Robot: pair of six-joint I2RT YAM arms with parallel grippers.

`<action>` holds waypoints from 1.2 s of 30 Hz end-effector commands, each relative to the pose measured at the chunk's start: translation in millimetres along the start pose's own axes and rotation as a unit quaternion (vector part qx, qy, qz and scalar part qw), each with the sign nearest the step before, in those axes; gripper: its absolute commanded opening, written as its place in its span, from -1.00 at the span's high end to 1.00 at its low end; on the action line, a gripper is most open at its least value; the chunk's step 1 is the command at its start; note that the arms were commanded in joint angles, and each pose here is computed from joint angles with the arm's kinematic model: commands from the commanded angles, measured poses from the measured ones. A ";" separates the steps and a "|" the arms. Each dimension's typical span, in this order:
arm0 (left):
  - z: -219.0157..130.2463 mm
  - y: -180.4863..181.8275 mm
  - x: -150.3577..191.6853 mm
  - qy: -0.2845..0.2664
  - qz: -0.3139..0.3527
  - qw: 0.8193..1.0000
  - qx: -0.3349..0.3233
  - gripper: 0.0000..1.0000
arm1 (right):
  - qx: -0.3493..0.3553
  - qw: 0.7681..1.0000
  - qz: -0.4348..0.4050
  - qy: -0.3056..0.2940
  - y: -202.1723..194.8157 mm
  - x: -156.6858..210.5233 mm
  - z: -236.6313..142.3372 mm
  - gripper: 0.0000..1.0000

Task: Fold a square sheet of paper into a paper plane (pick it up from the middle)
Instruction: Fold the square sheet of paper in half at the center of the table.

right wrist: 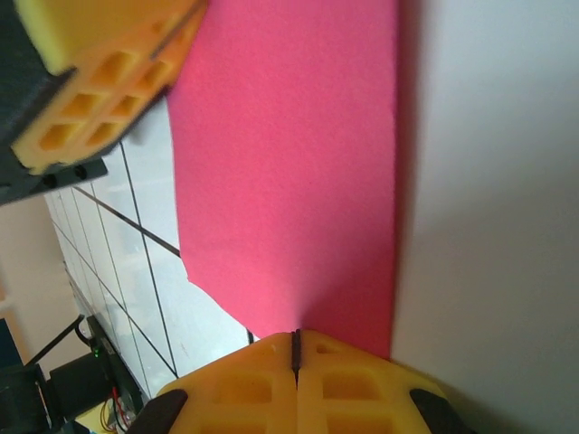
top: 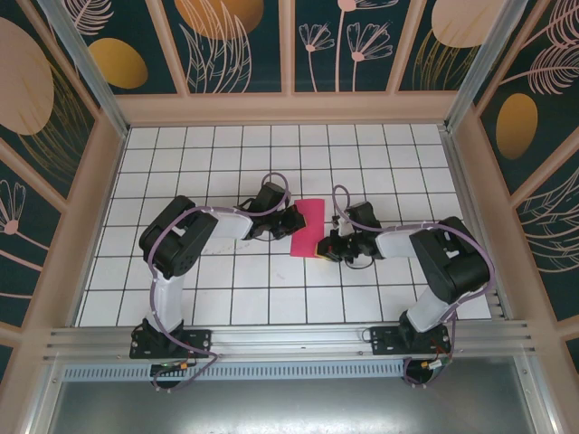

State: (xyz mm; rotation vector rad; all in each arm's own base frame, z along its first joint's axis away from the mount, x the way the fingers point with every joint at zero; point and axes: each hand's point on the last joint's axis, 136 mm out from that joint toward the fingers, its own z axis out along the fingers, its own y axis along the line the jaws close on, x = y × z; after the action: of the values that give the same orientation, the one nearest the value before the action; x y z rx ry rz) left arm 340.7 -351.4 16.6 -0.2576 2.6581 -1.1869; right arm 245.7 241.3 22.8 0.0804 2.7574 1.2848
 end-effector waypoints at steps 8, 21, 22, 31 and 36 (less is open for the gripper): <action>6.7 20.6 5.5 0.010 -0.003 0.999 -0.034 0.94 | -0.020 0.998 -0.014 -0.054 14.4 -56.9 -1.9 0.93; 5.0 21.4 5.1 0.009 -0.001 0.999 -0.038 0.94 | -0.038 0.996 -0.010 -0.077 26.2 -73.1 -17.8 0.91; 5.0 21.0 4.8 0.008 -0.001 0.999 -0.037 0.94 | -0.046 0.995 -0.013 -0.084 30.1 -80.6 -21.1 0.91; 4.3 19.9 4.4 0.008 -0.001 0.999 -0.038 0.94 | -0.024 0.997 0.013 -0.071 -0.2 -89.1 -1.1 0.91; 4.9 20.5 3.9 0.007 -0.002 0.999 -0.039 0.94 | 0.009 0.997 0.044 -0.069 -29.5 -76.5 7.5 0.91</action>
State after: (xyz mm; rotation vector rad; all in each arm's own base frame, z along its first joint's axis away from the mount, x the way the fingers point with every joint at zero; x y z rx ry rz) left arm 341.2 -351.0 16.4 -0.2565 2.6584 -1.1804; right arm 327.9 227.2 18.2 0.2422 2.6386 1.2689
